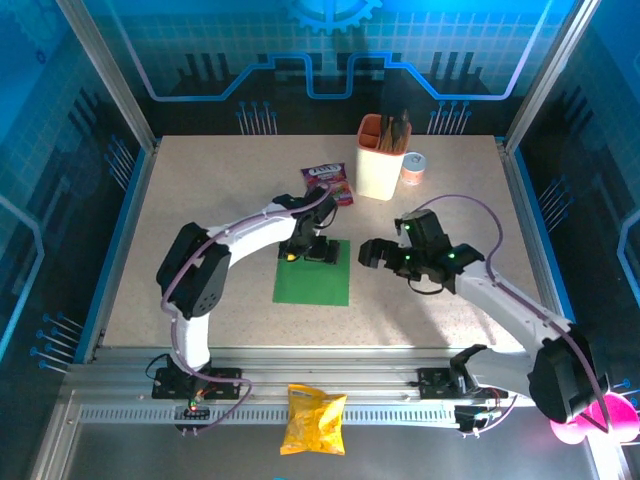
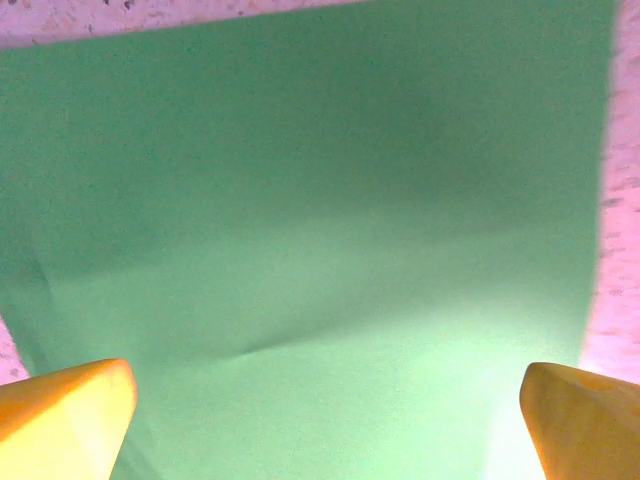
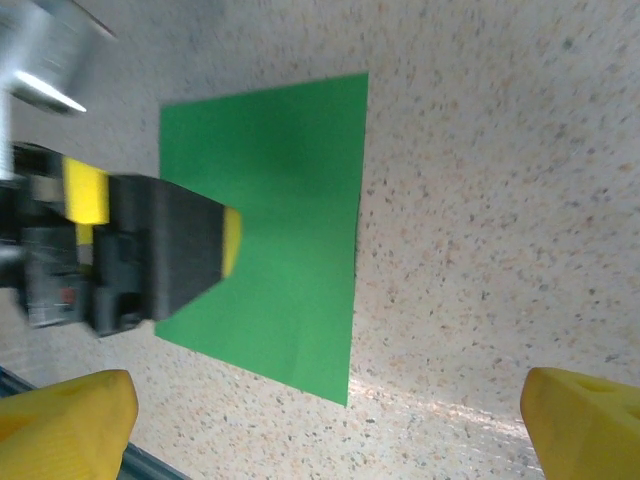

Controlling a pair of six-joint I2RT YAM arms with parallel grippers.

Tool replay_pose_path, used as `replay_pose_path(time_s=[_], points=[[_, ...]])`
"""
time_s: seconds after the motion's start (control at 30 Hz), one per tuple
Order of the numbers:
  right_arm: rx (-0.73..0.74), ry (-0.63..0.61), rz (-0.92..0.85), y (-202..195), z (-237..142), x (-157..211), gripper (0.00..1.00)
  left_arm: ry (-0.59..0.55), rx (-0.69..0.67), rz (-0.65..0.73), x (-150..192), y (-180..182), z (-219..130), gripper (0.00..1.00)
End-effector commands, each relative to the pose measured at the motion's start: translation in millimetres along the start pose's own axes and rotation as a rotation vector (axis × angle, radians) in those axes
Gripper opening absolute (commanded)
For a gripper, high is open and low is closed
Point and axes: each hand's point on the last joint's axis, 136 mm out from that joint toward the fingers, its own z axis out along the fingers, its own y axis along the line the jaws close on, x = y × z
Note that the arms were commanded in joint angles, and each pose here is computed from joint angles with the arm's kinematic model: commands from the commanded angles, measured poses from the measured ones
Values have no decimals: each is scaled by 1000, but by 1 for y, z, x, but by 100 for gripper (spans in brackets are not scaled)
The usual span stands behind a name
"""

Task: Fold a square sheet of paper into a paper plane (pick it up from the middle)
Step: Rotate the square sheet of paper at the center of the table, then first fold the square sheet of paper in half at the center of the table.

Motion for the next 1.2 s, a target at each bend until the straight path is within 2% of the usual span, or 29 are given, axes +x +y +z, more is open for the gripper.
replay_pose_path(time_s=[0.0, 0.2, 0.37, 0.6, 1.17], points=[[6, 8, -12, 1, 15, 1, 99, 17, 81, -146, 12, -9, 5, 100], [45, 14, -5, -9, 28, -2, 99, -5, 62, -215, 11, -5, 18, 100], [43, 26, 14, -15, 35, -2, 99, -27, 13, -179, 10, -5, 18, 98], [36, 39, 33, -21, 41, 1, 99, -58, -129, -97, 9, 0, 15, 98], [35, 31, 73, -36, 36, 1, 99, 1, -194, -103, 24, 9, 42, 98]])
